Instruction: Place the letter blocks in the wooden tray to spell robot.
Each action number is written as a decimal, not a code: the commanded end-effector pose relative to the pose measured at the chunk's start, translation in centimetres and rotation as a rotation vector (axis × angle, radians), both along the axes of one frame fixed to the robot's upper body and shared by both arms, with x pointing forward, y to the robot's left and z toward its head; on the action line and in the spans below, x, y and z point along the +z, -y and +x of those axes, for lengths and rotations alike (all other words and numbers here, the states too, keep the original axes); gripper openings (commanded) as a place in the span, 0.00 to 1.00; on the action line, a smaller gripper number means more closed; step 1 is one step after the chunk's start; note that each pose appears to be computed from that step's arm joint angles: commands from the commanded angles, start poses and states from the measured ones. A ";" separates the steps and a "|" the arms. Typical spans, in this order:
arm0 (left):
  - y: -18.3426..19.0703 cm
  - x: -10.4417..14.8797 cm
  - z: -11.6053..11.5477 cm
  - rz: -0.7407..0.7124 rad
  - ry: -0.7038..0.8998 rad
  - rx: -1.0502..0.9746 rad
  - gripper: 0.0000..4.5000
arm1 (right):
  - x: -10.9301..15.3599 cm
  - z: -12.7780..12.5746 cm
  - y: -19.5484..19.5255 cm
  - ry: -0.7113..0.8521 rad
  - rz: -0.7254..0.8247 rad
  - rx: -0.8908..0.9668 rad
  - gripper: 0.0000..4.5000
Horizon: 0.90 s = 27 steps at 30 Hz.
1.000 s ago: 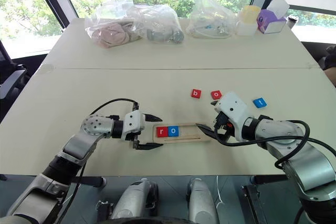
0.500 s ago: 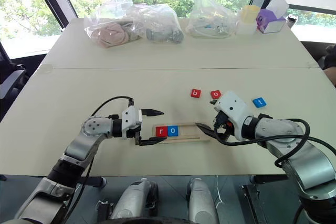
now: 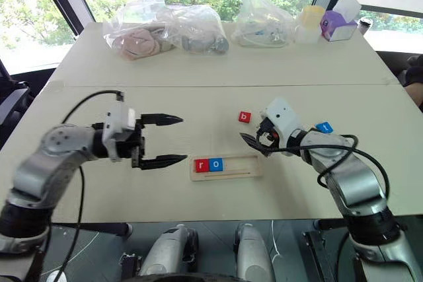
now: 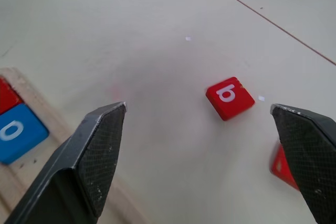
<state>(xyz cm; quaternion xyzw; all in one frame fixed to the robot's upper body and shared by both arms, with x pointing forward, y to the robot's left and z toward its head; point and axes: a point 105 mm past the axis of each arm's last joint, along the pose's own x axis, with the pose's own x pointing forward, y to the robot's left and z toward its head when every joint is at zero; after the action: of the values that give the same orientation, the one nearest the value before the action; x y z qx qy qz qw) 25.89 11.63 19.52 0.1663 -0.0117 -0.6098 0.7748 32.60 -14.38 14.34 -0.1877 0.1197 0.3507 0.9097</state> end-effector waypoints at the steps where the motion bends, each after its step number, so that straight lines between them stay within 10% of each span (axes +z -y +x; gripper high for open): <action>1: -0.2 1.5 -0.8 -0.002 0.014 -0.020 0.99 | 0.5 1.6 -1.0 0.027 -0.012 0.082 1.00; 12: -0.4 1.7 -0.8 -0.012 0.039 0.058 0.99 | 0.0 7.5 0.5 0.009 -0.112 0.083 1.00; 27: 0.2 0.9 -1.0 -0.016 0.037 0.069 0.99 | -1.5 7.1 0.0 -0.081 0.045 -0.088 1.00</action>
<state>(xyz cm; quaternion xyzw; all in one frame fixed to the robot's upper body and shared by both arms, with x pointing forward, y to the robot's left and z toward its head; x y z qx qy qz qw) 25.14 11.64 19.87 0.1604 -0.0088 -0.5764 0.8012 39.23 -14.23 11.45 -0.1573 0.1750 0.3463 0.9081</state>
